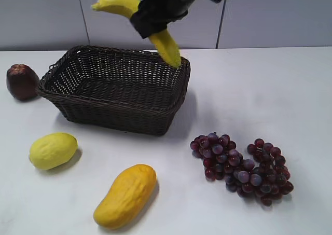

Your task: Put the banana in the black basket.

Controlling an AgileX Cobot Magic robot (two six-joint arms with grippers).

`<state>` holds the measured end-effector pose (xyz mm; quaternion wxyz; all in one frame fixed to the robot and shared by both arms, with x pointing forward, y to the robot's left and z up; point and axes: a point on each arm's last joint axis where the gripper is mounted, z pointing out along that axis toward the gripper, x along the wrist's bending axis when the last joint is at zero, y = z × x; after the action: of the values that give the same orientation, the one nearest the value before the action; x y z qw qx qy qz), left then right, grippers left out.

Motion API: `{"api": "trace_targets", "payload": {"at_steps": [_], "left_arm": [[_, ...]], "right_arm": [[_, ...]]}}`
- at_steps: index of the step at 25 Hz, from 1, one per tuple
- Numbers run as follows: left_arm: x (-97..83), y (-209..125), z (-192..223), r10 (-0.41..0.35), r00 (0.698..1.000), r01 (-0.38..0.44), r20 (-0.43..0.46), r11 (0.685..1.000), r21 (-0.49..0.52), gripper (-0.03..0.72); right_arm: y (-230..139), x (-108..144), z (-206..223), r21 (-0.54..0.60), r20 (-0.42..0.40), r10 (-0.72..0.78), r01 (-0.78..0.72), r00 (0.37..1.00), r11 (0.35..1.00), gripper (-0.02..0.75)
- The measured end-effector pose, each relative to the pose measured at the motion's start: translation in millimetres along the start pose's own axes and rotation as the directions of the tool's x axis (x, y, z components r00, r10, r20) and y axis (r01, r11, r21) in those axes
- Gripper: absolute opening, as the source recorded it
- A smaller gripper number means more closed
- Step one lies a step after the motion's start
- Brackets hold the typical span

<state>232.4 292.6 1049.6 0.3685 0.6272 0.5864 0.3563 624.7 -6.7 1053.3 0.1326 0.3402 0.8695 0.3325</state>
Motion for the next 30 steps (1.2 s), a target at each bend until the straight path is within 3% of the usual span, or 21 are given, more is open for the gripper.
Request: {"api": "trace_targets", "payload": {"at_steps": [5, 10, 13, 30], "left_arm": [[0.0, 0, 0, 0.000, 1.000, 0.000, 0.000, 1.000, 0.000, 0.239], [0.0, 0, 0, 0.000, 1.000, 0.000, 0.000, 1.000, 0.000, 0.239], [0.0, 0, 0, 0.000, 1.000, 0.000, 0.000, 1.000, 0.000, 0.239], [0.0, 0, 0, 0.000, 1.000, 0.000, 0.000, 1.000, 0.000, 0.239]], "right_arm": [[-5, 10, 30, -0.017, -0.004, -0.013, 0.013, 1.000, 1.000, 0.371], [-13, 8, 49, 0.000, 0.003, -0.018, 0.018, 1.000, 1.000, 0.585], [-14, 8, 50, 0.001, 0.004, -0.019, 0.019, 1.000, 1.000, 0.635], [1, 9, 4, 0.154, -0.009, -0.088, 0.088, 0.996, 0.984, 0.645]]}}
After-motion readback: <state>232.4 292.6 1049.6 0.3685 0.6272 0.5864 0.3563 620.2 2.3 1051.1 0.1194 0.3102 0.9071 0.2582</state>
